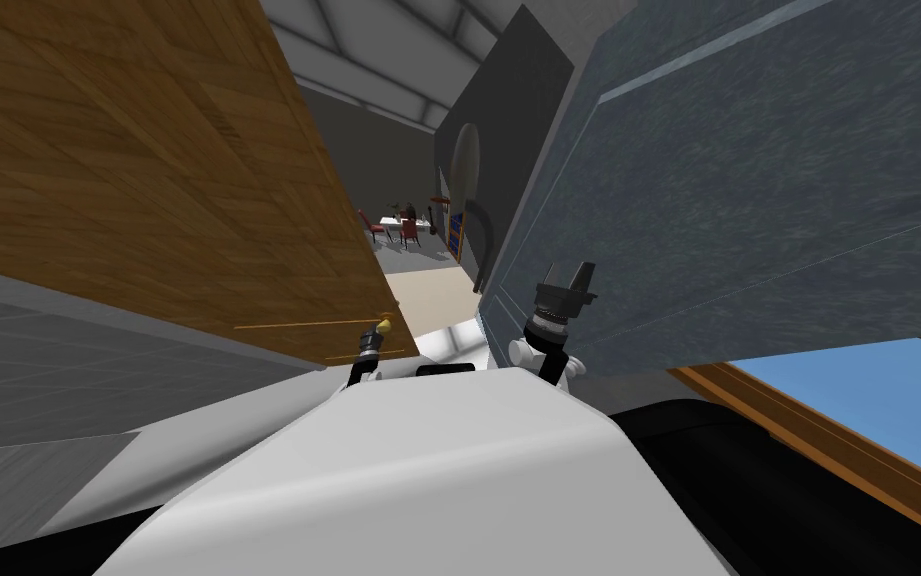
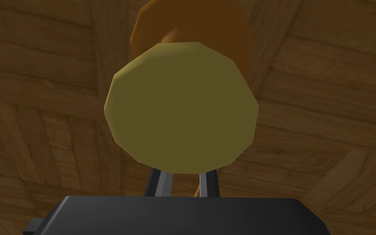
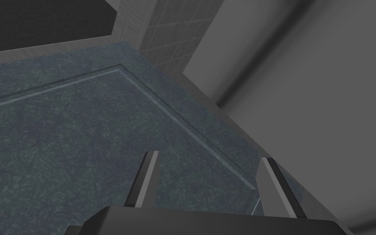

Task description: Pull the door open

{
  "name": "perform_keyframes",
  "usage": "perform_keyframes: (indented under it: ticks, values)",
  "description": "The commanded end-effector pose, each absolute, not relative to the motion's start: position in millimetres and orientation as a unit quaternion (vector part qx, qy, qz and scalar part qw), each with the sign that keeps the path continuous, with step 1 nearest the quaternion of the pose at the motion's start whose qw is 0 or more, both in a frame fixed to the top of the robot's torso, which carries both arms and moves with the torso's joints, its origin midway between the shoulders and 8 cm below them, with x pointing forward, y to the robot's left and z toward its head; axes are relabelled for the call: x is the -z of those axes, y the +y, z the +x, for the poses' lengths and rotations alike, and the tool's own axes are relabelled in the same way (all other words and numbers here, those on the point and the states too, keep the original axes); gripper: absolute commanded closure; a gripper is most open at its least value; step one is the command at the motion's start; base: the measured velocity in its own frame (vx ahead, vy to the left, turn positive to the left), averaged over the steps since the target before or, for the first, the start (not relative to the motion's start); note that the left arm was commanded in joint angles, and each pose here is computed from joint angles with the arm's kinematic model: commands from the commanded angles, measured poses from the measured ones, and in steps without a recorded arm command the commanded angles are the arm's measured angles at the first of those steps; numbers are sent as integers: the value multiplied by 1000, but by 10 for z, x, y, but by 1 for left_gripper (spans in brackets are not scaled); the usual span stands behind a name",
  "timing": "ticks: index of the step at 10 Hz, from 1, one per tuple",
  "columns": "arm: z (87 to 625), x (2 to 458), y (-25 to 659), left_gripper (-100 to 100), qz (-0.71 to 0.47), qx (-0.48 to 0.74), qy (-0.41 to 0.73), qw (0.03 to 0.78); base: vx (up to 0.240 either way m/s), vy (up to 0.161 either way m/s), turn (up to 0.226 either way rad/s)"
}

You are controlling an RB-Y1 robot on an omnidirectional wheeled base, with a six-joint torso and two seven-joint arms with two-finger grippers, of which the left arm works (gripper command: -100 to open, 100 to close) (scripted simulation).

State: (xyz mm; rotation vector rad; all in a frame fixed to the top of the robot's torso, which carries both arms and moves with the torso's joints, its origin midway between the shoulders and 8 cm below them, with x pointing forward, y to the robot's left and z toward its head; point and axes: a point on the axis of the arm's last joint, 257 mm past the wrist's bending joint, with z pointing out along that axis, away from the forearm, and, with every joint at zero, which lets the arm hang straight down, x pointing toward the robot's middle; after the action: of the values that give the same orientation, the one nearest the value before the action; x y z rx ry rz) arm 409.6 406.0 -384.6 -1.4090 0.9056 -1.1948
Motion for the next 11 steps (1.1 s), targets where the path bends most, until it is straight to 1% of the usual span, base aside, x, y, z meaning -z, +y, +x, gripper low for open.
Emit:
perform_keyframes:
  ticks: [1,7,11]
  values:
    - [4205,3839,3736,100,-587,527,369,492,-34,15,1]
    - [4216,3844,3684,100,-594,538,358,479,-26,4,0]
    - [4216,3844,3684,100,-594,538,358,479,1,3,9]
